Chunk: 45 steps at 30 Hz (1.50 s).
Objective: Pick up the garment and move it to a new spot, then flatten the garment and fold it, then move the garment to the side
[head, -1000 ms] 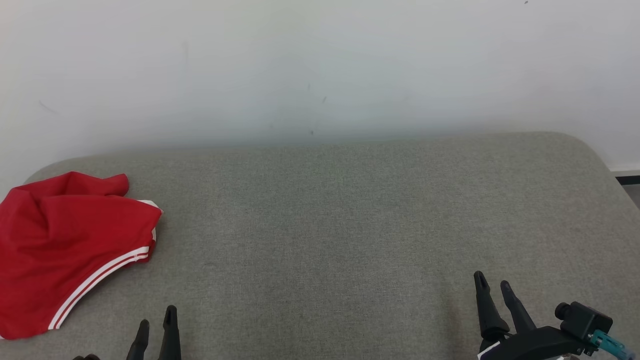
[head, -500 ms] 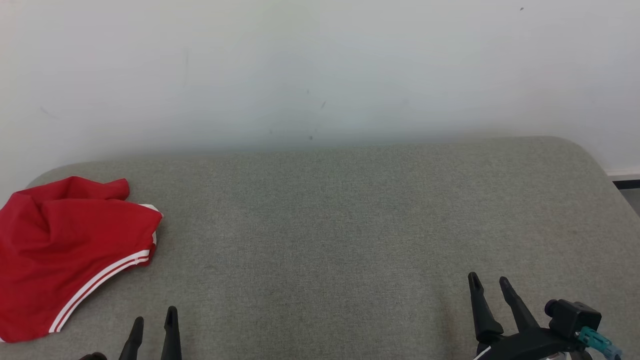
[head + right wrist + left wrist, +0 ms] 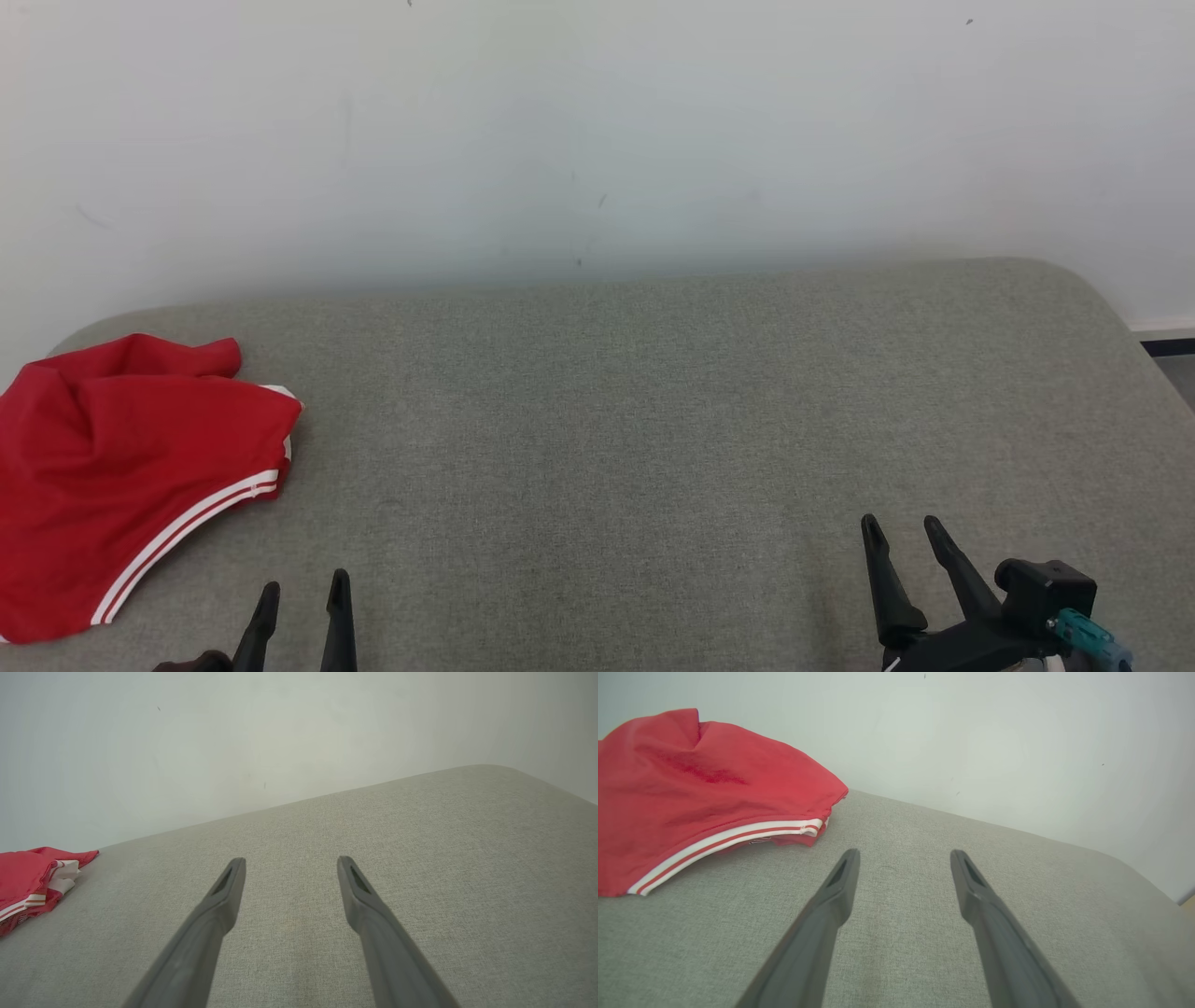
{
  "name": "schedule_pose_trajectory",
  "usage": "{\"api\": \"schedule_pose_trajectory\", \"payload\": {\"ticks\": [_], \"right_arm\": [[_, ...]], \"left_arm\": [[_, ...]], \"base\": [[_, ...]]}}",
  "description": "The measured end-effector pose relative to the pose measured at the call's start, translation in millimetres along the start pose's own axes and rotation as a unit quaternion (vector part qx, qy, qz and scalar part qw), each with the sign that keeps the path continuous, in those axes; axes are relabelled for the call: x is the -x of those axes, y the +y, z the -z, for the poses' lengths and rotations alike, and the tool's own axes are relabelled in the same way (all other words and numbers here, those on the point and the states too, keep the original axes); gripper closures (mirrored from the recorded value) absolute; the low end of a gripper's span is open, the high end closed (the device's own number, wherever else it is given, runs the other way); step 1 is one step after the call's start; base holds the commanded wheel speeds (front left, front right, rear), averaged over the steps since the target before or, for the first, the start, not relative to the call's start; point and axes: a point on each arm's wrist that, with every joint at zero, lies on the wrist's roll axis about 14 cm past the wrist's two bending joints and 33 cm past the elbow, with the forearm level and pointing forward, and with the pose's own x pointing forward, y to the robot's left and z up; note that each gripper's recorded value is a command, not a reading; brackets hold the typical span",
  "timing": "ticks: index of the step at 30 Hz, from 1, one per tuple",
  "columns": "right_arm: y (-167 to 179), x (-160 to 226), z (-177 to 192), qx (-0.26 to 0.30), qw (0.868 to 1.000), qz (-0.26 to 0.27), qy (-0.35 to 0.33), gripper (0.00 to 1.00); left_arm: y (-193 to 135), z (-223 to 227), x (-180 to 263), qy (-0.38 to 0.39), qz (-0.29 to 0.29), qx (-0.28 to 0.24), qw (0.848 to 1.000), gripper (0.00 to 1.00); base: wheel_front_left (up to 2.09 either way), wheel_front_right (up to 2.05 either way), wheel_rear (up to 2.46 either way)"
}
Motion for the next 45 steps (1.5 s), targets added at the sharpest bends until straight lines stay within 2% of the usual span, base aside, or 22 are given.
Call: {"api": "schedule_pose_trajectory", "payload": {"ticks": [30,38,45], "right_arm": [[7.4,4.9,2.2,0.116,0.993,-0.020,0.003,0.00],[3.9,7.4,2.6,0.132,0.991,-0.018,0.004,0.00],[0.6,8.6,3.2,0.126,0.992,-0.013,0.006,0.00]], "left_arm": [[-11.2,-10.1,2.9,-0.029,0.025,-0.094,0.995,0.00],[-10.8,-3.9,2.8,-0.022,0.024,-0.097,0.995,0.00],[-8.1,-4.9,2.9,-0.024,0.013,-0.078,0.997,0.00]], "base": [[0.00,0.00,0.00],[0.00,0.00,0.00],[0.00,0.00,0.00]]}}
